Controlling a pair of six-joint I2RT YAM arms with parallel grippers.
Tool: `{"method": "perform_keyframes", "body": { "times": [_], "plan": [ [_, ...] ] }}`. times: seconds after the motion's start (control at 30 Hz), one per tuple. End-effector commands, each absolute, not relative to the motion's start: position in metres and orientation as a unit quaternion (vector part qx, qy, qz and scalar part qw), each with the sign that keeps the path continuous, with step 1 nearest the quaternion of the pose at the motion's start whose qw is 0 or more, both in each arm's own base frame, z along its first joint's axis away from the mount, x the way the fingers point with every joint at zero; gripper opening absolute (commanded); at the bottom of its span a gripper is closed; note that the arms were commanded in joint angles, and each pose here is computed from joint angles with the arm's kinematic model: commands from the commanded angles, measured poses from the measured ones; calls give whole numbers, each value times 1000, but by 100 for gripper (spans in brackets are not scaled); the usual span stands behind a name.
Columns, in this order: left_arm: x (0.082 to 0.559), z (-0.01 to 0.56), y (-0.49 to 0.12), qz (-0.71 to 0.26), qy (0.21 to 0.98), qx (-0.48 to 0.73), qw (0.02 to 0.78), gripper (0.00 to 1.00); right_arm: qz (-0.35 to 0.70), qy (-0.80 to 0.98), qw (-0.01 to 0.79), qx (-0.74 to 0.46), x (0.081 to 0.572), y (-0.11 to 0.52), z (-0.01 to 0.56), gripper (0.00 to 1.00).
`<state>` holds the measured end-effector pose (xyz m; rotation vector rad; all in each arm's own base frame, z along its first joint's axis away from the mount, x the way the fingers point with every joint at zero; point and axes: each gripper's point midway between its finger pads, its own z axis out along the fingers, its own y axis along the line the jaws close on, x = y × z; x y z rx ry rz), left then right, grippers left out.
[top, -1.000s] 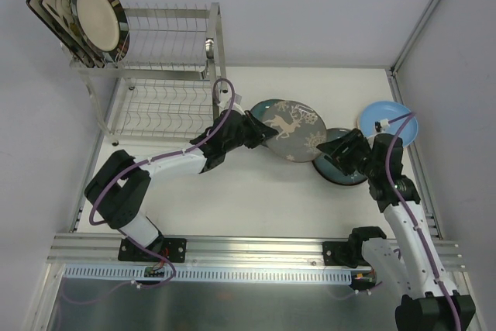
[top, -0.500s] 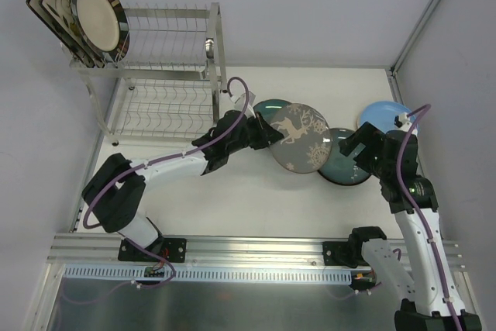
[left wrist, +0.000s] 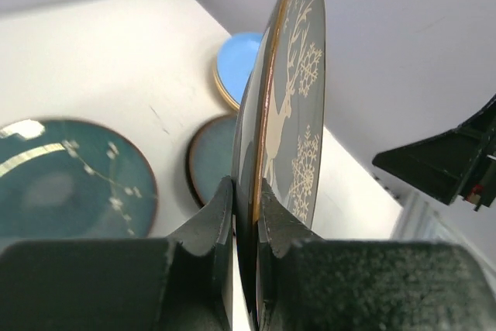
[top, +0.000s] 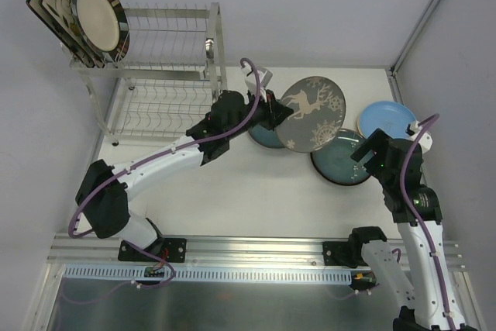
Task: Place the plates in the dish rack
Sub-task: Pass the plate from the right arm to the left, then insert the plate into the dish rack
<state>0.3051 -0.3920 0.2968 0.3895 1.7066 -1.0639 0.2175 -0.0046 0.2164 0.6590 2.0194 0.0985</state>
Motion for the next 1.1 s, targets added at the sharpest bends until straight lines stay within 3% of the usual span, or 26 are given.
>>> {"method": "perform_keyframes", "body": {
  "times": [0.0,0.37,0.77,1.07],
  "plan": [
    [302,440,-371,-431,564,194,677,0,22,831,483,276,214,-11,209,99],
    [343,532,-325,-343,490,208,774,0,22,833,484,268,218,-10,209,99],
    [354,643,-221,-291,408,139,854,0,25,845,472,250,231,-4,206,100],
    [356,668,-133,-208,394,70,892,0,33,854,463,236,239,2,203,100]
  ]
}}
